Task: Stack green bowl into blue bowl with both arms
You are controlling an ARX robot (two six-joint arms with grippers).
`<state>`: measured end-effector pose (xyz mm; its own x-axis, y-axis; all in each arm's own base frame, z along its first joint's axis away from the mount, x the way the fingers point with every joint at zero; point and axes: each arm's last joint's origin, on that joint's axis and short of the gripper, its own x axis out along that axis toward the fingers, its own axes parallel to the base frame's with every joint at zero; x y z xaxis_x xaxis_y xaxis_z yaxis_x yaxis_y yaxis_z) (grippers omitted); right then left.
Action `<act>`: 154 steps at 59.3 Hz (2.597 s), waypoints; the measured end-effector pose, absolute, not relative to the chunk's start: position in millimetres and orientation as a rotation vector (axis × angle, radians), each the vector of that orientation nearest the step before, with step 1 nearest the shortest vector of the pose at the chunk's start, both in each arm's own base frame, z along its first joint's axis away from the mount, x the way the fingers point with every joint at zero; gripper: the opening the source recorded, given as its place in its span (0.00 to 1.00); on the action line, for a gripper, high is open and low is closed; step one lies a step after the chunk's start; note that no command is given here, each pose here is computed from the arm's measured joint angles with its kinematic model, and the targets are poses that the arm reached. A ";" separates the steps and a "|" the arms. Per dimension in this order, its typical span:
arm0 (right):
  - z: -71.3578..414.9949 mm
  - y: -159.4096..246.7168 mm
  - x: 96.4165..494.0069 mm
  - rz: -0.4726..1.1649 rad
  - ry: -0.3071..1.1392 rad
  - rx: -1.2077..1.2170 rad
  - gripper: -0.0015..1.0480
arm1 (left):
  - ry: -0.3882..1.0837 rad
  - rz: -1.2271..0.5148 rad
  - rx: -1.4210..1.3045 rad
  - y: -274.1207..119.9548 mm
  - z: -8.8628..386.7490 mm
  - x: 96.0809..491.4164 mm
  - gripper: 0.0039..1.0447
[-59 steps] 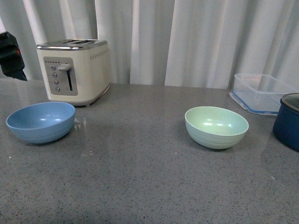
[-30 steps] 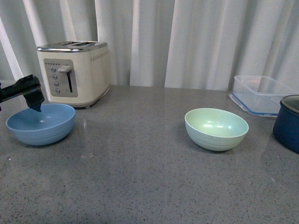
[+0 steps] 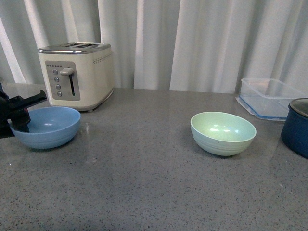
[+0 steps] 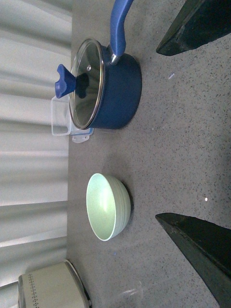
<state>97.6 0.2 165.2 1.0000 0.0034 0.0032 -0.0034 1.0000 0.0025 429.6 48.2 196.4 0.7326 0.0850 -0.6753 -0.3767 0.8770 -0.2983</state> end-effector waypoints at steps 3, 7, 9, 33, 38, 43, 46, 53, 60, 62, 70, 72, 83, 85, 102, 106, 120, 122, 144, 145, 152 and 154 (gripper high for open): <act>165.2 0.2 97.6 0.003 -0.003 0.002 0.90 | 0.701 0.248 -0.442 44.7 202.8 427.9 0.03; 165.2 0.2 97.6 0.003 -0.003 0.002 0.90 | 0.673 0.204 -0.434 30.9 221.1 423.6 0.03; 165.2 0.2 97.6 0.003 -0.003 0.002 0.90 | 0.654 0.178 -0.428 22.5 230.6 421.3 0.03; 165.2 0.2 97.6 0.003 -0.003 0.002 0.90 | 0.626 -0.048 -0.342 -78.7 251.1 411.9 0.03; 165.2 0.2 97.6 0.003 -0.003 0.002 0.90 | 0.635 -0.071 -0.327 -93.0 245.4 413.9 0.03; 165.2 0.2 97.6 0.003 -0.003 0.002 0.90 | 0.650 -0.079 -0.316 -101.3 237.7 417.2 0.03; 165.2 0.2 97.6 0.003 -0.003 0.002 0.90 | 0.665 -0.079 -0.311 -105.0 231.1 420.1 0.03; 165.2 0.2 97.6 0.003 -0.003 0.002 0.90 | 0.699 -0.080 -0.301 -110.1 216.5 424.1 0.03; 165.2 0.2 97.6 0.003 -0.003 0.002 0.90 | 0.730 -0.072 -0.274 -114.7 201.6 427.2 0.03; 165.2 0.2 97.6 0.003 -0.003 0.002 0.90 | 0.735 -0.075 -0.270 -115.8 199.3 427.4 0.03; 165.2 0.2 97.6 0.003 -0.003 0.002 0.90 | 0.752 -0.094 -0.256 -120.1 193.2 427.7 0.03; 165.2 0.2 97.6 0.003 -0.003 0.002 0.90 | 0.753 -0.098 -0.253 -120.5 193.1 427.6 0.03; 165.2 0.2 97.6 0.003 -0.003 0.002 0.90 | 0.713 -0.122 -0.256 -116.9 204.7 425.0 0.29; 165.2 0.2 97.6 0.003 -0.003 0.002 0.90 | 0.697 -0.125 -0.259 -114.8 210.5 422.7 0.34; 165.2 0.2 97.6 0.003 -0.003 0.002 0.90 | 0.053 -0.038 -0.096 -77.3 331.3 347.7 0.68; 165.2 0.2 97.6 0.003 -0.003 0.002 0.90 | -0.058 -0.015 -0.070 -63.7 349.1 313.3 0.56; 165.2 0.2 97.6 0.003 -0.003 0.002 0.90 | 0.005 -0.004 -0.015 -36.8 274.2 263.5 0.15; 165.2 0.2 97.6 0.003 -0.003 0.002 0.90 | 0.038 0.000 -0.010 -33.3 258.2 257.1 0.08; 165.2 0.2 97.6 0.003 -0.003 0.002 0.90 | 0.018 -0.002 -0.006 -14.2 214.4 198.5 0.03; 165.2 0.2 97.6 0.003 -0.003 0.002 0.90 | 0.019 -0.003 -0.006 -13.6 212.3 196.1 0.03; 165.2 0.2 97.6 0.003 -0.003 0.002 0.90 | 0.010 -0.018 -0.007 -4.6 203.3 181.6 0.03; 165.2 0.2 97.6 0.003 -0.003 0.002 0.90 | 0.006 -0.009 -0.008 -2.3 201.1 177.8 0.03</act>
<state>97.6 0.2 165.2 1.0000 0.0034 0.0032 -0.0034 1.0000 0.0021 177.8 -2.3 201.1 0.9999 -0.0092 -0.0063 0.0091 0.9999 -0.0078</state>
